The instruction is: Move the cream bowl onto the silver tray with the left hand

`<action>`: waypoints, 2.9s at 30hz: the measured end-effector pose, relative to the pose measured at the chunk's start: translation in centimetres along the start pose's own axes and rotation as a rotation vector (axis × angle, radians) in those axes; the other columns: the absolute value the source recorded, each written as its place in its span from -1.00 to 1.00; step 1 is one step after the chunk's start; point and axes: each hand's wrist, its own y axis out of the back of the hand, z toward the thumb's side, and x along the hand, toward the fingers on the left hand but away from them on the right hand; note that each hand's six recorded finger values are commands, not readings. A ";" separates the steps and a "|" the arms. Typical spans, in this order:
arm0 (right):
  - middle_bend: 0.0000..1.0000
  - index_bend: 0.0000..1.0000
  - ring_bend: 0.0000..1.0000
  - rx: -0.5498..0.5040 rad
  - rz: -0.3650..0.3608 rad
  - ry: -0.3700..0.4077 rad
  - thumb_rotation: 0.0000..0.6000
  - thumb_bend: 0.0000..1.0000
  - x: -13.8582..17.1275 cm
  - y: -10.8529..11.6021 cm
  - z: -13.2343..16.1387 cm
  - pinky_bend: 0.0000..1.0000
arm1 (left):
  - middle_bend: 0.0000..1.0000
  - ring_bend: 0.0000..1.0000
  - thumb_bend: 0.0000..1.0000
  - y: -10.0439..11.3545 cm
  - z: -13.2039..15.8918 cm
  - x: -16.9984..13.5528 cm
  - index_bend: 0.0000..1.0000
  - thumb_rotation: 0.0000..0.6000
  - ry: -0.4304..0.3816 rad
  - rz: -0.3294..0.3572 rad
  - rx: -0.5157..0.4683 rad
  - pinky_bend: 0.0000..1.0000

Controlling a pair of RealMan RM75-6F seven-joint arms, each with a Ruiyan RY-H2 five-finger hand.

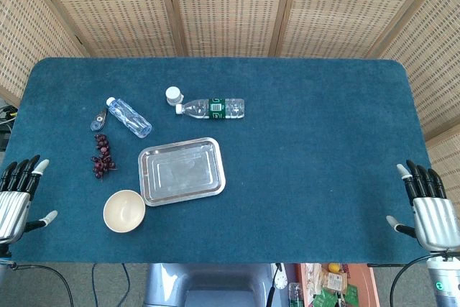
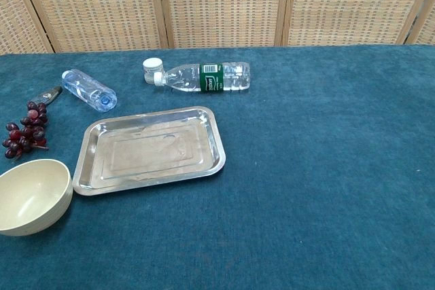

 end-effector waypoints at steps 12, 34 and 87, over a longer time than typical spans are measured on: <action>-1.00 -1.00 -1.00 -0.017 -0.003 0.001 1.00 -1.00 0.1 0.5 0.0 -1.00 | -1.00 -1.00 -1.00 -1.0 1.8 -1.0 -0.80 1.00 -0.096 -0.071 -0.031 -1.00; -1.00 -1.00 -1.00 -0.042 0.016 -0.020 1.00 -1.00 -0.2 0.5 -0.6 -1.00 | -1.00 -1.00 -0.43 -10.3 8.1 -0.7 -0.06 1.00 -0.372 -0.301 0.084 -1.00; -1.00 -1.00 -1.00 -0.034 0.075 -0.054 1.00 -1.00 -1.4 -1.0 -1.3 -1.00 | -1.00 -1.00 -0.29 -11.5 21.7 13.4 -0.42 1.00 -0.374 -0.240 0.110 -1.00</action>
